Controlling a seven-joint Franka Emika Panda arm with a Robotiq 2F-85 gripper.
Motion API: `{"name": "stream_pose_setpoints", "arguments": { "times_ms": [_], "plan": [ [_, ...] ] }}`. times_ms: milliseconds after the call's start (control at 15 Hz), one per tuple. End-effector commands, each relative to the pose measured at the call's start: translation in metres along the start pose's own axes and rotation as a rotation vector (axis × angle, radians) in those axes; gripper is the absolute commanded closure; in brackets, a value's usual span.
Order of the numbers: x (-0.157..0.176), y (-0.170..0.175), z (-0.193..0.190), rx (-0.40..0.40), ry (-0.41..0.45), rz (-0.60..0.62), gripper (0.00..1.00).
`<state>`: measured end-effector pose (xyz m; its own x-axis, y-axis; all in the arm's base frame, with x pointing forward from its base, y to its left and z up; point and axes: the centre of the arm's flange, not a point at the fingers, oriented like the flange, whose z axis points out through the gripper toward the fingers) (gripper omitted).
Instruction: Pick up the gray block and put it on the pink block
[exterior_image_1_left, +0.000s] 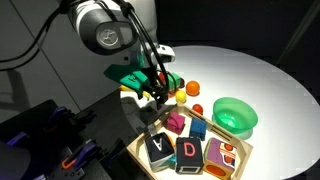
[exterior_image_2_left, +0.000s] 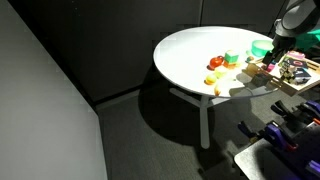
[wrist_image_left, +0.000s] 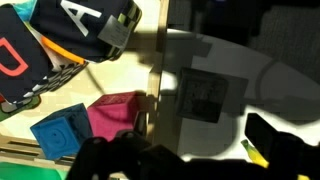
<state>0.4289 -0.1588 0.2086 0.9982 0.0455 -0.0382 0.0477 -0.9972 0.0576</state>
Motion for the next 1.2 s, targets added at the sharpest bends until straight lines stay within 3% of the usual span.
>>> {"name": "stream_pose_setpoints", "arguments": {
  "times_ms": [0, 1133],
  "plan": [
    [0.021, 0.000, 0.015, 0.009, 0.023, -0.018, 0.00],
    [0.020, -0.022, 0.071, 0.005, -0.055, -0.057, 0.00]
  ]
}}
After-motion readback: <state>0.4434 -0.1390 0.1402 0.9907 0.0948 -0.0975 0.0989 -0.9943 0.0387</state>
